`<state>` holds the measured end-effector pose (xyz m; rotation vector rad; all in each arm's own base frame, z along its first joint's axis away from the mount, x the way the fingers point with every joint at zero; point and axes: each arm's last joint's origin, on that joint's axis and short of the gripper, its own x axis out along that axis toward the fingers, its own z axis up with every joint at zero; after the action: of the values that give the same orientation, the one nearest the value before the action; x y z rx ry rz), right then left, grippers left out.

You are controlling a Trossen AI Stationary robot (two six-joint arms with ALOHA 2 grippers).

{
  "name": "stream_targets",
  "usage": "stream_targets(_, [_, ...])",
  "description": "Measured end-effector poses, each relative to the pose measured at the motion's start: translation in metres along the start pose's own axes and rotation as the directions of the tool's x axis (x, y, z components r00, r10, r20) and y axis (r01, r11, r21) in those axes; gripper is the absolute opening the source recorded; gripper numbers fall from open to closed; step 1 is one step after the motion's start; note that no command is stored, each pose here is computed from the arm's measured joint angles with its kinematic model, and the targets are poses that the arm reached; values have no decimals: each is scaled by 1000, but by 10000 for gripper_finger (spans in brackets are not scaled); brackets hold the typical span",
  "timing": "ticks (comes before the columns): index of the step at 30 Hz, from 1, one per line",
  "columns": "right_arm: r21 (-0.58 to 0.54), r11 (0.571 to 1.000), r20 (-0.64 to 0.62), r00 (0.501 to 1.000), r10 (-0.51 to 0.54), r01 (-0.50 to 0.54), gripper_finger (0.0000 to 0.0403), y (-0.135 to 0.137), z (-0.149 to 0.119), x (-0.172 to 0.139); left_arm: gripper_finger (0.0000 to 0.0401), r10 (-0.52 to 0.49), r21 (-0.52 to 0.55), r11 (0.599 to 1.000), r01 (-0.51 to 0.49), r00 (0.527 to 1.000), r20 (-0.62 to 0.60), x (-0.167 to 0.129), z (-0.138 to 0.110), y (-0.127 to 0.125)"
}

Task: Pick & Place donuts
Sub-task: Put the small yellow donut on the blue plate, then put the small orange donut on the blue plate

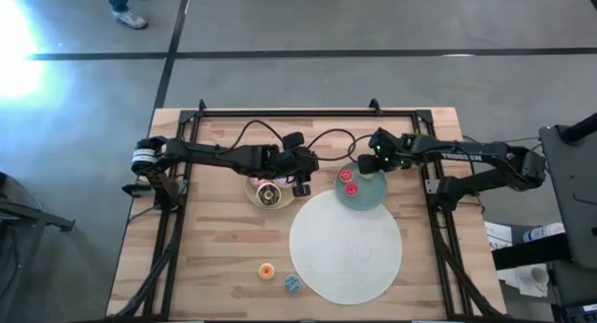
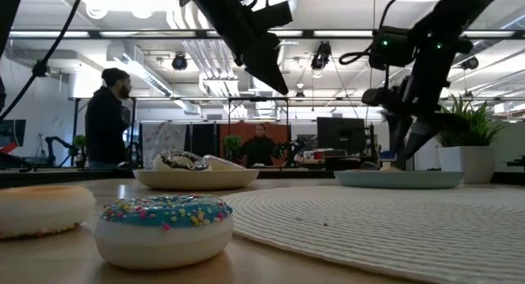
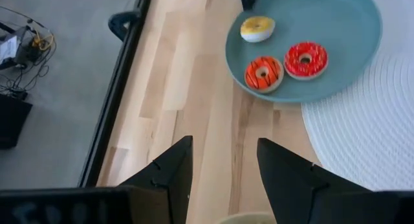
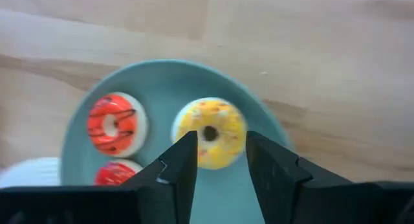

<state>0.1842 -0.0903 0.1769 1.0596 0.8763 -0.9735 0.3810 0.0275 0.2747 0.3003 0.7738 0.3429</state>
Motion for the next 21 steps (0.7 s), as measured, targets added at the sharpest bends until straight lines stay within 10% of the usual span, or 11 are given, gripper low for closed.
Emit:
stream_targets(10, [-359, 930, 31, 995, 90, -73, 126, 40, -7, -33, 147, -74, 44, 996, 80, 990, -122, -7, -12, -2])
stream_targets(21, [-388, 910, 100, 975, 196, -143, 125, 73, -73, -54, 147, -137, 72, 987, 145, 985, -104, -38, -45, -21])
